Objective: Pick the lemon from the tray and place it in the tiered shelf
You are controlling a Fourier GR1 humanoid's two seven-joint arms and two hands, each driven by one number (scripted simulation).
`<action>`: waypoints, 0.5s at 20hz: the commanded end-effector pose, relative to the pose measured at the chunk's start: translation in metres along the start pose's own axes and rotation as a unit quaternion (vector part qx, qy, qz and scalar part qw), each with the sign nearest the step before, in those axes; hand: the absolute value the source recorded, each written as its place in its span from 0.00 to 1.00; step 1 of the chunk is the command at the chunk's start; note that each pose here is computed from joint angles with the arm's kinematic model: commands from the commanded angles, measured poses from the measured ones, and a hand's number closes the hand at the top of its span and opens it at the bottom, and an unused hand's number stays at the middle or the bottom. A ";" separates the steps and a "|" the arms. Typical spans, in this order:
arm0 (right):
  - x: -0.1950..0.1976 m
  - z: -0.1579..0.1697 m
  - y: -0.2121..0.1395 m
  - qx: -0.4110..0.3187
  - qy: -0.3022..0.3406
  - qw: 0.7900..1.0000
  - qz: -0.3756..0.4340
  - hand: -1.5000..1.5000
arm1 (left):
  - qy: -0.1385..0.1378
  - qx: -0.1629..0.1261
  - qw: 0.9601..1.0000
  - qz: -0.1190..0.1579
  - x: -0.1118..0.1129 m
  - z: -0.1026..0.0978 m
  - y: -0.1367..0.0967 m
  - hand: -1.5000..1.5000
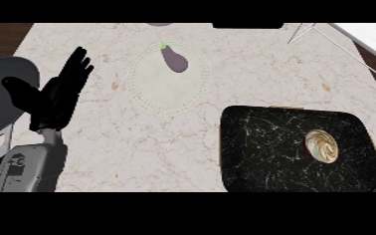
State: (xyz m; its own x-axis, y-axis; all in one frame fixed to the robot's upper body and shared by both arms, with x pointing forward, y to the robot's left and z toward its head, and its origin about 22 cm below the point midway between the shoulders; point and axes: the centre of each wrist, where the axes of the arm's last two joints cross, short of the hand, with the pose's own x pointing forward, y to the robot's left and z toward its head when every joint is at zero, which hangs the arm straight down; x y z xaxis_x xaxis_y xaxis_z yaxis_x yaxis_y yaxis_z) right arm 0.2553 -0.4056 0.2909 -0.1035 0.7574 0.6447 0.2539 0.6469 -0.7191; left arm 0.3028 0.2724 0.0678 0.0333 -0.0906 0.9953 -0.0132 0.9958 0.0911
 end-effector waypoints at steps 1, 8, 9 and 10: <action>-0.025 -0.031 -0.013 -0.024 0.023 0.998 -0.046 1.00 | 0.000 -0.011 1.000 -0.002 0.009 0.009 0.001 0.50; -0.089 -0.035 -0.027 -0.035 0.038 0.998 -0.038 1.00 | 0.001 0.002 1.000 -0.001 -0.011 0.004 0.007 0.50; -0.099 -0.040 -0.020 -0.042 0.045 0.998 -0.025 1.00 | -0.001 -0.005 1.000 0.002 0.003 0.000 0.003 0.50; -0.108 -0.037 -0.044 -0.052 0.034 0.998 -0.032 1.00 | 0.000 -0.006 1.000 -0.001 -0.005 0.007 0.014 0.50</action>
State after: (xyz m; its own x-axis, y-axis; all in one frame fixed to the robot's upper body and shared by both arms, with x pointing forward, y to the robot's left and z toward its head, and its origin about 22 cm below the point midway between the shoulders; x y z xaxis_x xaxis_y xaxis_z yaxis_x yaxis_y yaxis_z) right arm 0.2907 -0.4869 0.2723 -0.0572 0.7068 0.7051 0.3205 0.6819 -0.6575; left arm 0.3009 0.2770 0.0668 0.0334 -0.0889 0.9955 -0.0074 0.9960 0.0892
